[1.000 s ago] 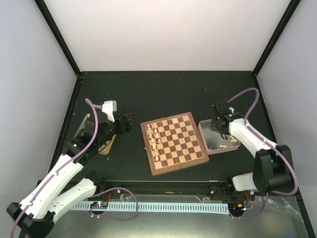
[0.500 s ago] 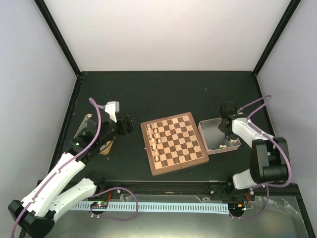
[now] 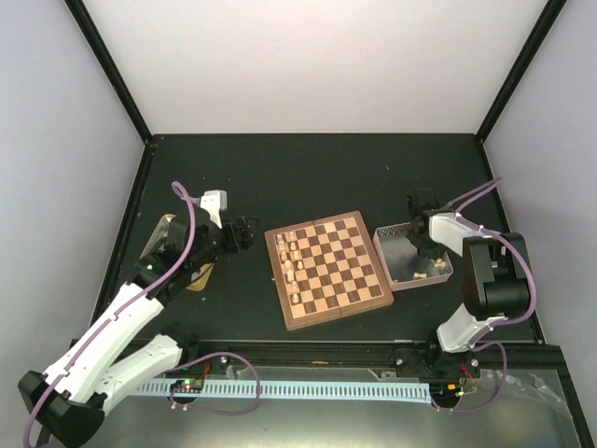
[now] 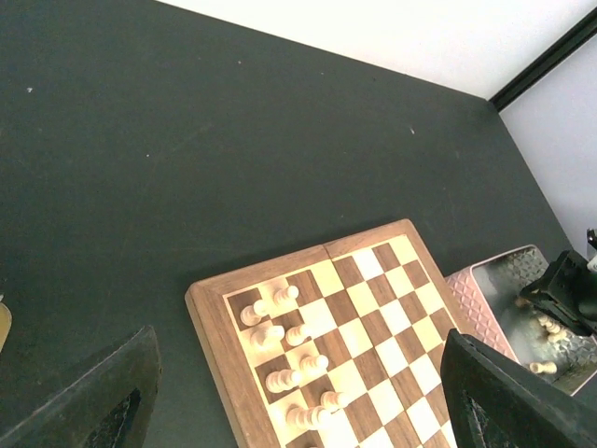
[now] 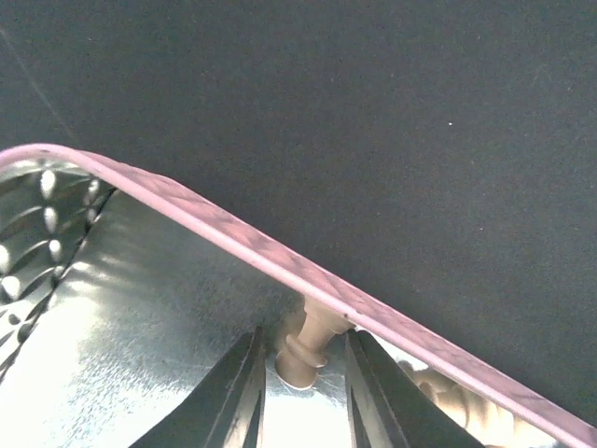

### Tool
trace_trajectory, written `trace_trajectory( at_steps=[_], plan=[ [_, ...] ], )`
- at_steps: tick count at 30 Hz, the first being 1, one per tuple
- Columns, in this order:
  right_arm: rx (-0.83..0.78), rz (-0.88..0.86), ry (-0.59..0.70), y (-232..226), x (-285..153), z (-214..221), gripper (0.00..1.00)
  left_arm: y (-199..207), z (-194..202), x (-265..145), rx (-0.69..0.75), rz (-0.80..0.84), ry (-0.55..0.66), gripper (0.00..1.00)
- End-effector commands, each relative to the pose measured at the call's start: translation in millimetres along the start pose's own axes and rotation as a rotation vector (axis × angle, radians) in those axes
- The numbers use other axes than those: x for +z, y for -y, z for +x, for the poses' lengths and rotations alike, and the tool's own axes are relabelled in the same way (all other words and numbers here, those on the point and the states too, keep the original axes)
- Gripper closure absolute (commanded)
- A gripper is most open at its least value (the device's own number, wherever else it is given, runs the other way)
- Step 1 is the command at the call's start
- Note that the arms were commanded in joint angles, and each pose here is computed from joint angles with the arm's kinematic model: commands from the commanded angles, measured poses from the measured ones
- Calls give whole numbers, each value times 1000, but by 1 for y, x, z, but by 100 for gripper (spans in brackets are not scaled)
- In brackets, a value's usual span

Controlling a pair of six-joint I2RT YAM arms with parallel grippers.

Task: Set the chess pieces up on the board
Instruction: Pick up the chess piece from the storage box, then place the chess piece on the chessboard.

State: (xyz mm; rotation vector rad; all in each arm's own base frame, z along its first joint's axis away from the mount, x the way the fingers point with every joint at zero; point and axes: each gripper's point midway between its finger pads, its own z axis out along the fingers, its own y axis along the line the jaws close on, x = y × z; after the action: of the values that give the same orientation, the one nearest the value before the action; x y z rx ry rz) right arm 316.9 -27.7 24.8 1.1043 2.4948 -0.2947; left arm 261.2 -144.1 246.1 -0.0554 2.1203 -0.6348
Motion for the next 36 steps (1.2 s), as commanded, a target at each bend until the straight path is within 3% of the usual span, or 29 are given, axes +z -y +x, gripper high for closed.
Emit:
trace_trajectory(
  at_steps=[1,9,15,20,23,30,36],
  plan=[
    [49,15,32,-2,5,-9,77,3,-8,-1,13,9,15,16],
    [21,9,42,-2,1,-12,96,2,-9,0,9,2,13,16],
    [-120,-214,-82,-26,-38,11,99,1,-10,-2,4,2,21,16],
    [-333,-529,-270,-66,-103,66,99,0,-9,-2,0,8,26,16],
    [-515,-623,-393,-83,-135,114,99,0,-8,-2,-2,13,29,16],
    [-845,-655,-577,-93,-166,200,99,4,1,-5,-35,66,25,16],
    [-974,-581,-682,-77,-161,225,98,2,12,-6,-49,84,11,16]
  ],
)
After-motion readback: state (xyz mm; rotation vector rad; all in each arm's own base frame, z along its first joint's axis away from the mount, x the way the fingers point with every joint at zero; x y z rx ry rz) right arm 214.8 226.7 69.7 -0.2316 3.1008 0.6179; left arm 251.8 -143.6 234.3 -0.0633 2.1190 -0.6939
